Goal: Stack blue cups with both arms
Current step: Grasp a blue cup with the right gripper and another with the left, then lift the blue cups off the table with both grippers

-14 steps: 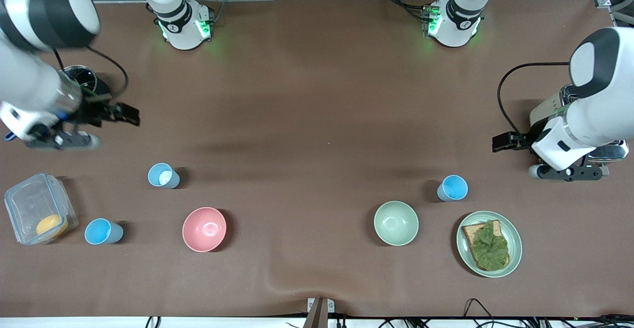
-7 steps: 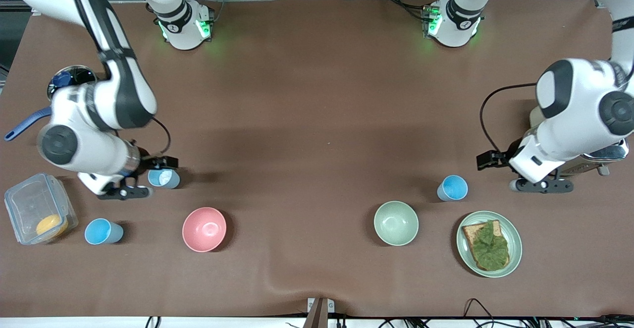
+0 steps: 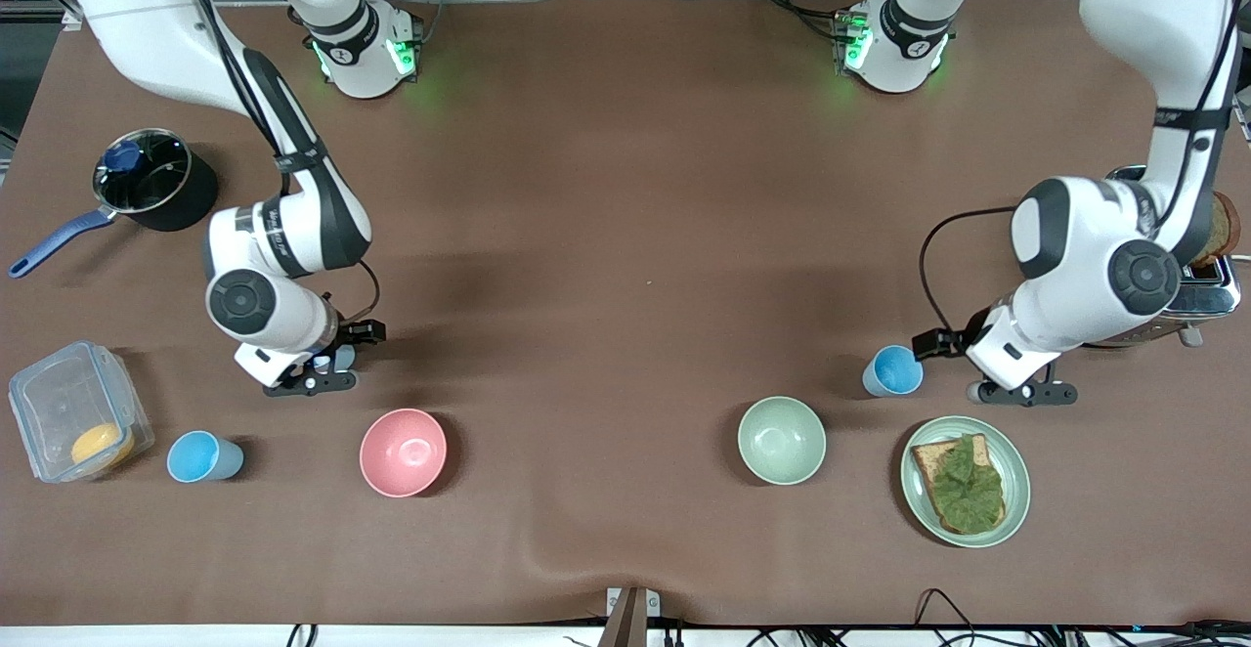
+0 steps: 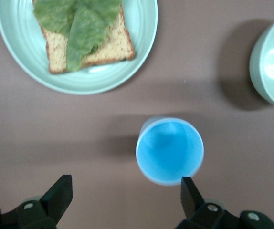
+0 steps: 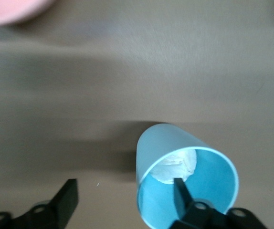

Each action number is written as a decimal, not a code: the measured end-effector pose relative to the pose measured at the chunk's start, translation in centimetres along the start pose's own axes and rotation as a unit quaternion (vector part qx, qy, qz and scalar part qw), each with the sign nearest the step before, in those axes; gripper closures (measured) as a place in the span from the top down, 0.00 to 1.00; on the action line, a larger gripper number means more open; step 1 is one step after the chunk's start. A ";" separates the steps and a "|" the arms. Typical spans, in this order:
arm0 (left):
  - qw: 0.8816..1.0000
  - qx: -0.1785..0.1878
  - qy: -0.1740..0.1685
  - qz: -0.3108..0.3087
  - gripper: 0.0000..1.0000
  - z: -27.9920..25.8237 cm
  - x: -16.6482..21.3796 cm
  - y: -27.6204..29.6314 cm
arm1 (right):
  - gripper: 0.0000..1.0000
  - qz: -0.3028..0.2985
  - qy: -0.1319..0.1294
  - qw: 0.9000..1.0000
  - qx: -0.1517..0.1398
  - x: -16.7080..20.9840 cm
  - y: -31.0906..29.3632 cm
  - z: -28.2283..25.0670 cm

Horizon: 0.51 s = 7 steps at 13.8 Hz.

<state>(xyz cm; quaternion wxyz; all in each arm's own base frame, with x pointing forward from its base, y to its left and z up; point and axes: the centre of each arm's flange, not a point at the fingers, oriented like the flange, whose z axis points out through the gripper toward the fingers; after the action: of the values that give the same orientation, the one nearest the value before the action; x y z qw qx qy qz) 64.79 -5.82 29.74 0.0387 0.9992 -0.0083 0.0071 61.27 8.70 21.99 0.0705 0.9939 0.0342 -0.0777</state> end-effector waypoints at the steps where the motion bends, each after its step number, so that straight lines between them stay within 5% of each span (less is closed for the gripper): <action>1: 1.000 -0.002 0.008 -0.001 1.00 1.2 0.3 -0.1 | 0.71 0.010 -0.004 1.000 -0.002 0.0 -0.2 0.8; 7: 1.000 -0.008 0.009 0.000 1.00 5.5 0.8 0.2 | 0.04 0.024 0.000 1.000 -0.004 1.2 -0.3 0.3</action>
<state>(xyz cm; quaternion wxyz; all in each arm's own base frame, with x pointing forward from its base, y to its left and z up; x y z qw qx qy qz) 65.63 -6.41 24.30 0.0467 0.9988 -0.0077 0.0160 62.33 8.97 21.44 0.0763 0.9942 0.0104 -0.0754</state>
